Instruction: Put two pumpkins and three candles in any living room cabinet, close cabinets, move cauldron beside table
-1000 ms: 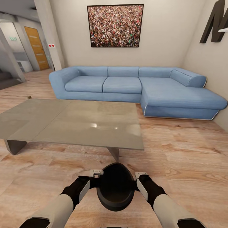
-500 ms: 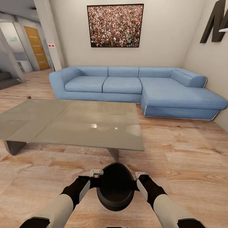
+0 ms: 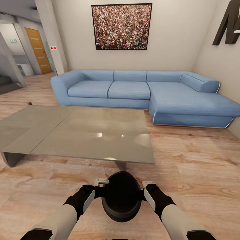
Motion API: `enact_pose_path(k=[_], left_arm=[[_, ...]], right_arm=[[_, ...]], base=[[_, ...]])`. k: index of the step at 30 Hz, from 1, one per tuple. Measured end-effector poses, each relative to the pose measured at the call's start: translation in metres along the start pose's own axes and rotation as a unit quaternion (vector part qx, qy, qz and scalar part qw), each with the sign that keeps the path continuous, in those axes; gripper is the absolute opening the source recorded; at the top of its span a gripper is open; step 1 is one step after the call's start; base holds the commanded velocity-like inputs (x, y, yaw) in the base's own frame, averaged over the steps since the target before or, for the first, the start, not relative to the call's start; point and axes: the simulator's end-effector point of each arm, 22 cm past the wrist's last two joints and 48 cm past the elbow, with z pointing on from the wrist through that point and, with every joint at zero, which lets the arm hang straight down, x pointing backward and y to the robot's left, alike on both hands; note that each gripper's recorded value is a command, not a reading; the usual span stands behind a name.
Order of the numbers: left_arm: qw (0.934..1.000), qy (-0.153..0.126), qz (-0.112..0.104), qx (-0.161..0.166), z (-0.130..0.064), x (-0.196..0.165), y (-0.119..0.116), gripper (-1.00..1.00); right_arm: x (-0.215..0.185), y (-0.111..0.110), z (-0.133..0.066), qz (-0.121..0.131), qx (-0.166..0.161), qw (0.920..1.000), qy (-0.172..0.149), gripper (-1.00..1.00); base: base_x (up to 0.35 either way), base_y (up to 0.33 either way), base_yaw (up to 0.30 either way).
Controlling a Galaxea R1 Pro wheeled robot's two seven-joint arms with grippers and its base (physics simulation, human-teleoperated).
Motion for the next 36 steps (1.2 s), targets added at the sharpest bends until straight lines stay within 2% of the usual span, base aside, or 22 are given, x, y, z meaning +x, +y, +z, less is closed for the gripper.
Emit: enact_pose_path(k=[18, 28, 36], left_arm=[[1.0000, 0.000, 0.000, 0.000, 0.000, 0.000, 0.000, -1.00], [0.9998, 0.020, -0.004, 0.000, 0.016, 0.019, 0.003, -1.00], [0.9998, 0.020, -0.004, 0.001, 0.015, 0.019, 0.002, -1.00]], right_arm=[[0.000, 0.000, 0.000, 0.000, 0.000, 1.0000, 0.000, -1.00], [0.017, -0.001, 0.017, 0.001, 0.000, 0.9998, 0.021, -1.00], [0.016, -0.001, 0.017, 0.001, 0.000, 0.9998, 0.020, -1.00]], base=[[0.019, 0.000, 0.000], [0.000, 0.000, 0.000], [0.000, 0.000, 0.000]])
